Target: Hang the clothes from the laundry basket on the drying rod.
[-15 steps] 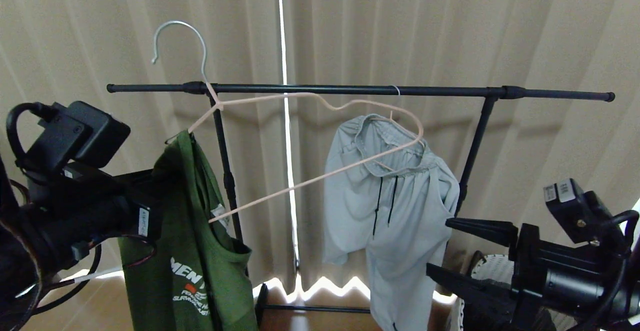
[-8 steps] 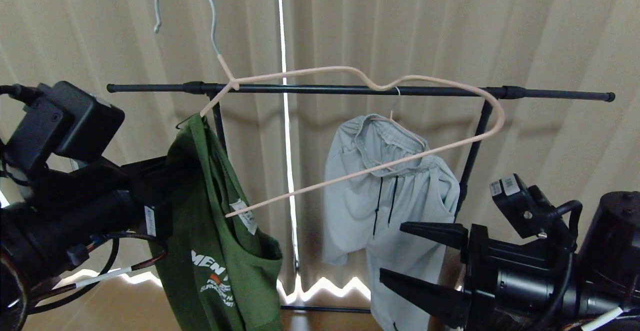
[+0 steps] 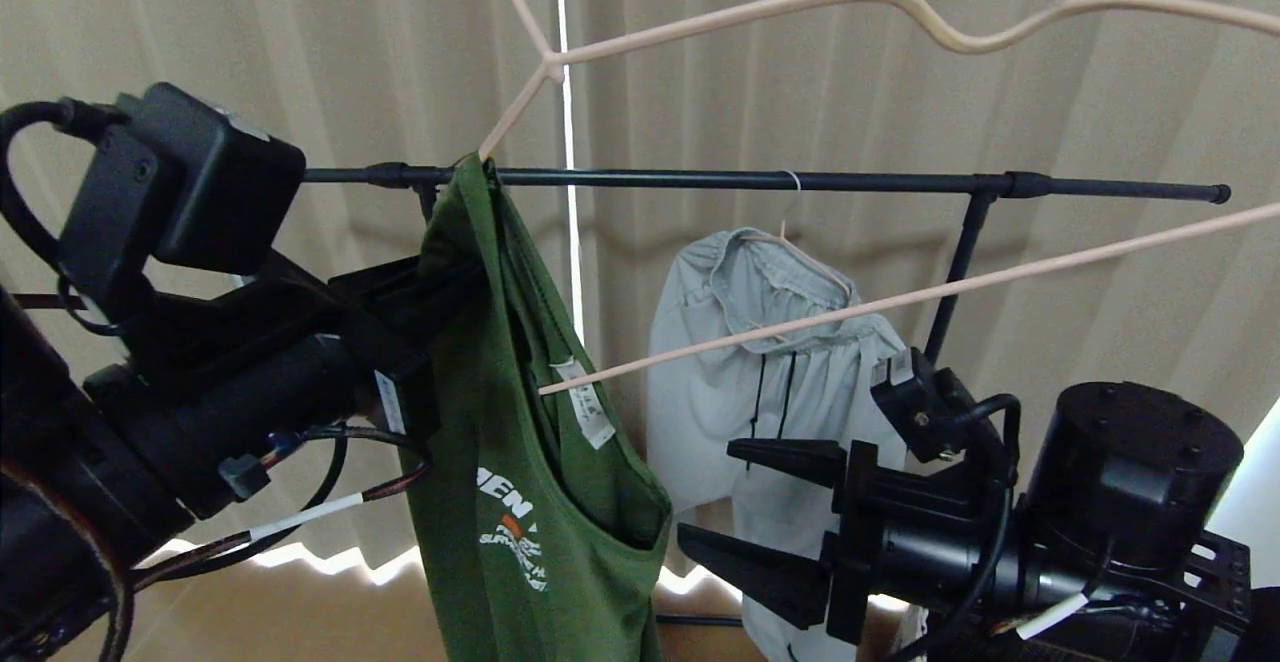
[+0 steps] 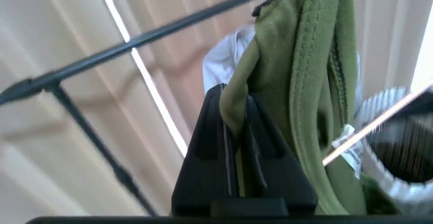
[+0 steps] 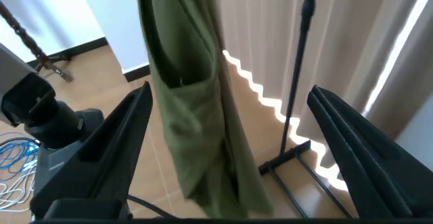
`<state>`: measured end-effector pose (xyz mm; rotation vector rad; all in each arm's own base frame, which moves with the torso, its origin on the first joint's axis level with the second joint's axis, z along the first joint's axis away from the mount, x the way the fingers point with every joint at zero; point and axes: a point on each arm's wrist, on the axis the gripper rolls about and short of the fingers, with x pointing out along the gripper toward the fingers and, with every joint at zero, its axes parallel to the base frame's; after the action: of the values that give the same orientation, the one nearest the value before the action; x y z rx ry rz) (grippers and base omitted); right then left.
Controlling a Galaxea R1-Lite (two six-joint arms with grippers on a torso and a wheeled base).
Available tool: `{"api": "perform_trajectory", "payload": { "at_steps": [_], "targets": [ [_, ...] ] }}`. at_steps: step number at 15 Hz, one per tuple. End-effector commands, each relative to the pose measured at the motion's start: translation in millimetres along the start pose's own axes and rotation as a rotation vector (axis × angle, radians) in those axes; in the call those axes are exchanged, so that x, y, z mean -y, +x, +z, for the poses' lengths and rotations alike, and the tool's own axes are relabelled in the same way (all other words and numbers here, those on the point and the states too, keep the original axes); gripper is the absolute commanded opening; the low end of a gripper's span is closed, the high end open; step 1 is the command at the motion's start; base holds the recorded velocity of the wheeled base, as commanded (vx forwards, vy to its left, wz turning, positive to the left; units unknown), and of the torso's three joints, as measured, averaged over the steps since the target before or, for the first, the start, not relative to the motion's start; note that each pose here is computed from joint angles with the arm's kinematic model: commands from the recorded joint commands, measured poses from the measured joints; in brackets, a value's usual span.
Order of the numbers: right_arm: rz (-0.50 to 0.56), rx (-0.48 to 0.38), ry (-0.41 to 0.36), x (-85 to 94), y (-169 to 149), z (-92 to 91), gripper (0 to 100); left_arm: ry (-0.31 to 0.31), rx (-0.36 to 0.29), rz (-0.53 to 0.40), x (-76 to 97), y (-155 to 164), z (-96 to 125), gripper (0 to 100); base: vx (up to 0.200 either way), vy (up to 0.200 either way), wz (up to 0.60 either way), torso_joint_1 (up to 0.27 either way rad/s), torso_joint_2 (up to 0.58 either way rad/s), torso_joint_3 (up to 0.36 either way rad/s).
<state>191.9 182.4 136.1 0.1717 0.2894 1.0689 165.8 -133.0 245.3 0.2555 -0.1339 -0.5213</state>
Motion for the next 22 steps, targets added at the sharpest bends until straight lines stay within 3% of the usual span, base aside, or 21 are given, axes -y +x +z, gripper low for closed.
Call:
{"api": "perform_trajectory", "payload": {
  "at_steps": [1,3,10,17,18,22],
  "targets": [
    [0.0,-0.016,0.017,3.5,10,-3.4,100,0.004,-0.022,-0.013,4.1,6,-5,0,0.0,0.0,0.0,0.0,0.0,0.0],
    [0.002,-0.002,0.047,6.0,18,0.5,100,0.002,-0.015,-0.027,6.9,4,-4,0,0.0,0.0,0.0,0.0,0.0,0.0],
    [0.015,-0.038,0.051,2.2,35,-10.5,100,-0.001,0.001,-0.045,10.6,3,-1,0,0.0,0.0,0.0,0.0,0.0,0.0],
    [-0.015,-0.054,0.06,3.8,34,-16.4,100,-0.006,0.017,-0.054,12.0,0,3,0,0.0,0.0,0.0,0.0,0.0,0.0],
    [-0.028,-0.057,0.061,3.8,33,-17.8,0,-0.007,0.025,-0.052,11.4,0,5,0,0.0,0.0,0.0,0.0,0.0,0.0],
    [-0.079,-0.039,0.061,6.6,18,-15.1,0,-0.005,0.022,-0.035,7.3,-4,4,0,0.0,0.0,0.0,0.0,0.0,0.0]
  ]
}}
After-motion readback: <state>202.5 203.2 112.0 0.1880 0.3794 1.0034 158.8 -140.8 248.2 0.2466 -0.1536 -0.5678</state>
